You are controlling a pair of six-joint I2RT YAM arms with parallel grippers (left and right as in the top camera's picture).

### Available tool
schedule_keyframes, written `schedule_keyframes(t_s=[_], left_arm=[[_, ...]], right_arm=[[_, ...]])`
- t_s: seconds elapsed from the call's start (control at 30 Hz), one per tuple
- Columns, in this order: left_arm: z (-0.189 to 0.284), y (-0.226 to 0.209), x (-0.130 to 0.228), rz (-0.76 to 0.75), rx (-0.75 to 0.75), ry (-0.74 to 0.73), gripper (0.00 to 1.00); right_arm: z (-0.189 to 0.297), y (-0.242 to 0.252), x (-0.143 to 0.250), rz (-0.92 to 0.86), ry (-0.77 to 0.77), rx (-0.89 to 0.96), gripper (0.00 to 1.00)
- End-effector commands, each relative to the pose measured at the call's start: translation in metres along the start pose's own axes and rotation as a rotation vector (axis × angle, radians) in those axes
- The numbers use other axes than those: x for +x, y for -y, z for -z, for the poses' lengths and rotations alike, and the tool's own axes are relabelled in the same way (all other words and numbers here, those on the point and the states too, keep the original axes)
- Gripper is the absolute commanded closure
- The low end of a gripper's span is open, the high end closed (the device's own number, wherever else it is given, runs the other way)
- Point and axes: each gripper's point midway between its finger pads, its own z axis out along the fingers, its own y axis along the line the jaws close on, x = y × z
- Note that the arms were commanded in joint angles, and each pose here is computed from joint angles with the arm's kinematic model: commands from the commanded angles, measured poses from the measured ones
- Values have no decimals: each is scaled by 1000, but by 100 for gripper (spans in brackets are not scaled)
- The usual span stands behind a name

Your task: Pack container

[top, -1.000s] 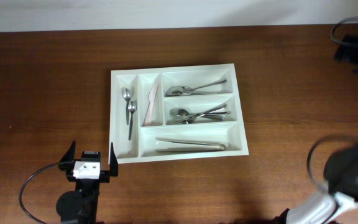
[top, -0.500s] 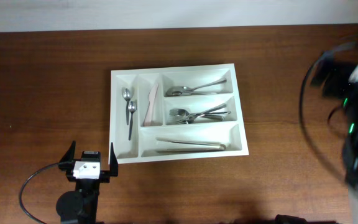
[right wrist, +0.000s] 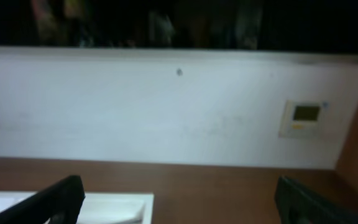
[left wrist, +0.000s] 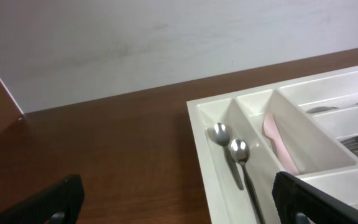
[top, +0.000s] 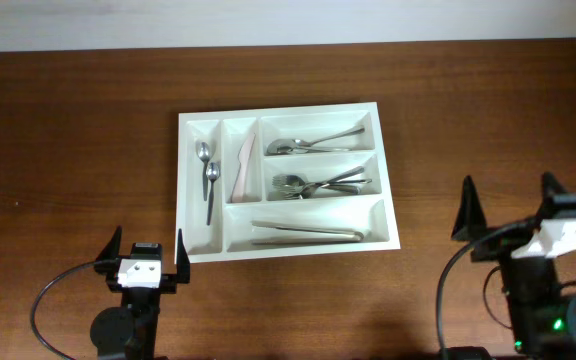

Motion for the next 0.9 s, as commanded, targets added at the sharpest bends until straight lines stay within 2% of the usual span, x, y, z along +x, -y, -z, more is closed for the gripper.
schedule_keyframes(t_s=[0.0,0.27,0.87], left_arm=[[0,-2,2,-16,-12,-1,1],[0,-2,2,-16,-12,-1,1],[0,-2,2,-15,-12,-1,1]], right_arm=[[6,-12,18,-8,42,-64,1],[17,-14,37,-3,161,-67,1],[8,-23,107,-10,97,-98,1]])
